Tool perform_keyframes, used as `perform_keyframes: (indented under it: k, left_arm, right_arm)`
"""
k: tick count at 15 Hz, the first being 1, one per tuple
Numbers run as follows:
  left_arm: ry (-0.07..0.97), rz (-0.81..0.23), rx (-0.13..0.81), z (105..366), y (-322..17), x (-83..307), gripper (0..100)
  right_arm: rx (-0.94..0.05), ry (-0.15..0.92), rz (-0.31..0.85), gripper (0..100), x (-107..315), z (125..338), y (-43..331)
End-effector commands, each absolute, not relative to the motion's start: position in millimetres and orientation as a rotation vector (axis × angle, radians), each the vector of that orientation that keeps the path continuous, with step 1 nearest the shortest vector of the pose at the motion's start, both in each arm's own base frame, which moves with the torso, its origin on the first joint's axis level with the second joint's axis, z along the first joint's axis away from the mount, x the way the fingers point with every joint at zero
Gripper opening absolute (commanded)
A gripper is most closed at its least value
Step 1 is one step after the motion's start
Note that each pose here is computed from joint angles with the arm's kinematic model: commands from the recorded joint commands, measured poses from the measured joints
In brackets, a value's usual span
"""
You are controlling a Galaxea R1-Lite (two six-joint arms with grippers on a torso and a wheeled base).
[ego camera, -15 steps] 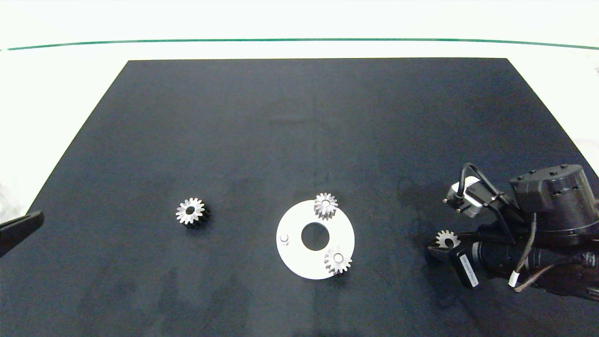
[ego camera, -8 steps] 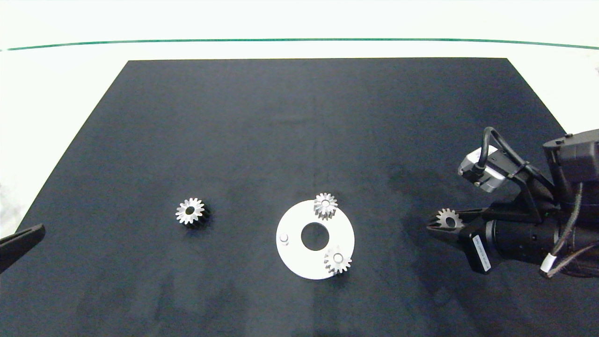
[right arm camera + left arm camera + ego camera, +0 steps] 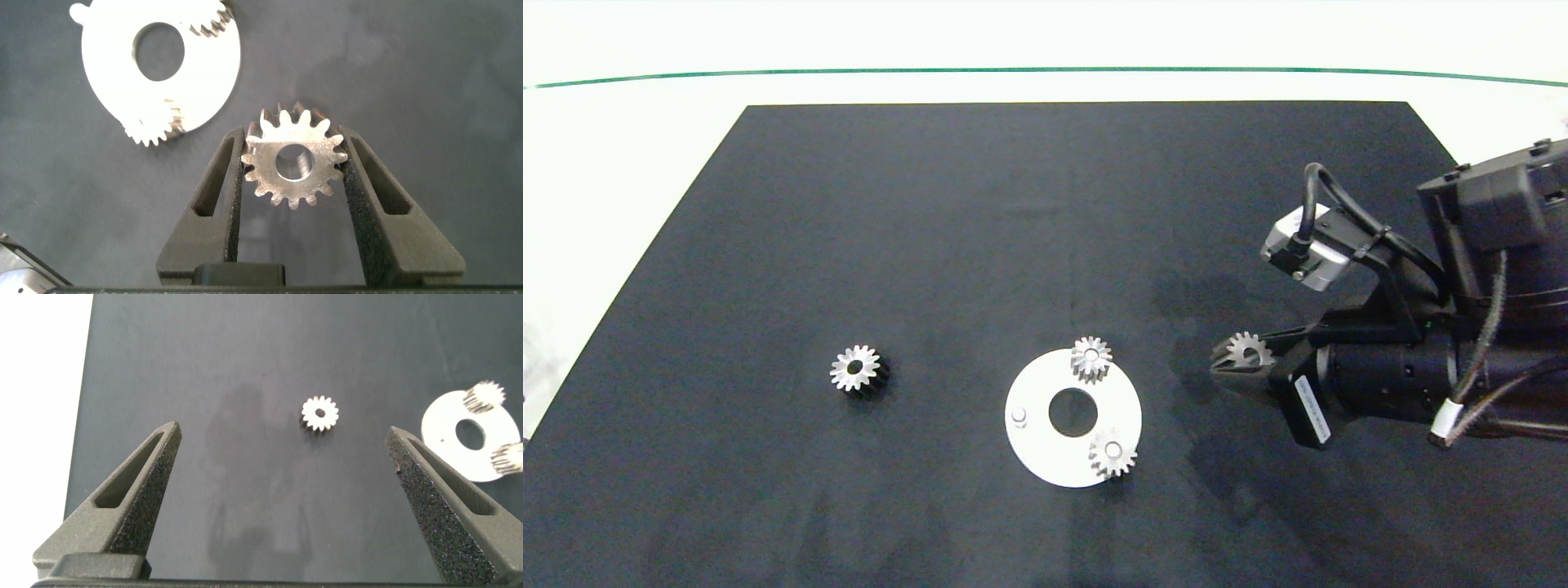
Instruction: Remove an incorrectly installed larger gear and replace it with the correct smaller gear
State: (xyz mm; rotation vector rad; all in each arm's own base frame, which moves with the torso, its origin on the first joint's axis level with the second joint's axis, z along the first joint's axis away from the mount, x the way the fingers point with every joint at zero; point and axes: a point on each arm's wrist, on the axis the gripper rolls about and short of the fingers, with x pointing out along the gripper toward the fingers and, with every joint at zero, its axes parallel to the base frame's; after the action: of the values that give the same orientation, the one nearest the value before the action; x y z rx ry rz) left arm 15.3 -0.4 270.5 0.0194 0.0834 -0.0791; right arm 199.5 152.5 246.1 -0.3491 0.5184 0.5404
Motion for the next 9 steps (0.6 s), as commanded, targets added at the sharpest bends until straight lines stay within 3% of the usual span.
perform_keyframes:
  k: [1,7,9]
  left_arm:
    - [0.007,-0.081,0.01,271,4,-5,100]
    - [-0.067,-0.079,0.0,268,8,-26,100]
    - [-0.076,-0.078,-0.001,268,8,-29,100]
  right_arm:
    - [-0.383,0.546,0.589,19,212,243,180]
    - [-0.425,0.54,0.689,19,219,257,232]
    - [-0.441,0.549,0.715,19,221,251,248]
